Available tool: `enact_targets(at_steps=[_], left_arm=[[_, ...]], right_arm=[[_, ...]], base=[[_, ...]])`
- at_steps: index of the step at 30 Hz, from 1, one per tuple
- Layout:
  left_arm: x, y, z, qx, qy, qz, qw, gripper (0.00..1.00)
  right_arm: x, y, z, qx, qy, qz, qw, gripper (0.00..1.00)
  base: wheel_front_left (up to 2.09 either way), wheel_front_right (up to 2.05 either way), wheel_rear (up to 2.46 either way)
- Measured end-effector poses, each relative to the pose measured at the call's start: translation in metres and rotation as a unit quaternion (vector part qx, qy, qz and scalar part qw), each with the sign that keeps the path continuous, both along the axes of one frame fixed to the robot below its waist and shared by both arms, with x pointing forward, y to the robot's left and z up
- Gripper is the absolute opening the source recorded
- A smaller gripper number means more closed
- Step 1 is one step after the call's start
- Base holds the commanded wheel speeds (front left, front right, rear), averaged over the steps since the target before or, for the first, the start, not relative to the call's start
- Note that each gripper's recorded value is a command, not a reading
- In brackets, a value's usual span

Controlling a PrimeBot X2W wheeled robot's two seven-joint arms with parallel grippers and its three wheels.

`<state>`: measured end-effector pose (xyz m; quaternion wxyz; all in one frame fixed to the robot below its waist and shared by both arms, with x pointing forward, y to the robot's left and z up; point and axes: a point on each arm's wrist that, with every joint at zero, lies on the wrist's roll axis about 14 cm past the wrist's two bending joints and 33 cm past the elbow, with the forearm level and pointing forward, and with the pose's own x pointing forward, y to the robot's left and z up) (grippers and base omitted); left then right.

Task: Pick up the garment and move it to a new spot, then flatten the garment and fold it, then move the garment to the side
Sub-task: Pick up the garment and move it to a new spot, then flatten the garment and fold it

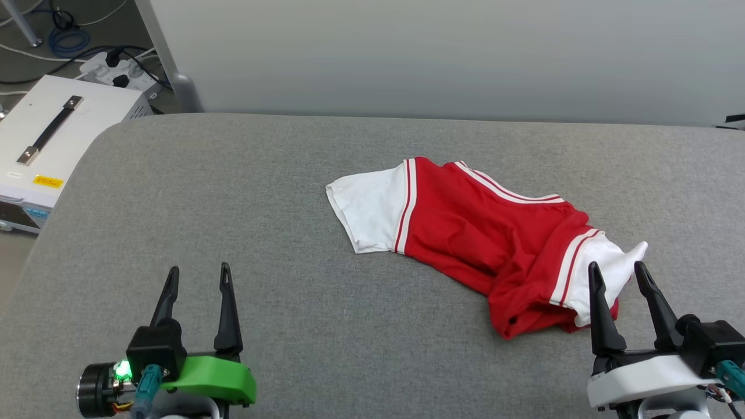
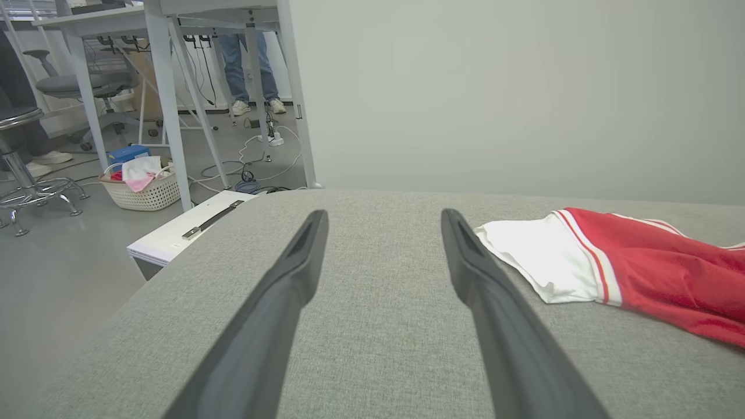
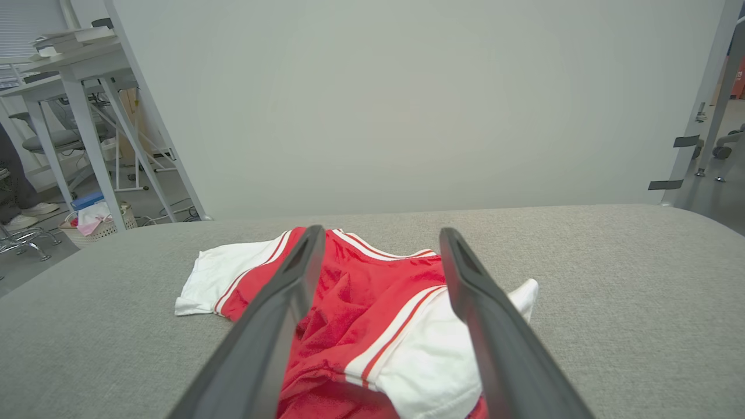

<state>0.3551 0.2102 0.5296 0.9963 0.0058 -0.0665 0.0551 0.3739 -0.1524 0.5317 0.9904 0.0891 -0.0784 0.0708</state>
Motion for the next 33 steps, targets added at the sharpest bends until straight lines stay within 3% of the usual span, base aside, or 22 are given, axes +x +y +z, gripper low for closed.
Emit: enact_targets(at_steps=[33], left_arm=[[-0.015,-0.001,-0.026,-0.002,0.032,-0.007,0.999,1.0]], right_arm=[[-0.018,0.001,-0.019,-0.019,0.029,0.002,0.999,1.0]], base=[[0.0,0.0,0.0]])
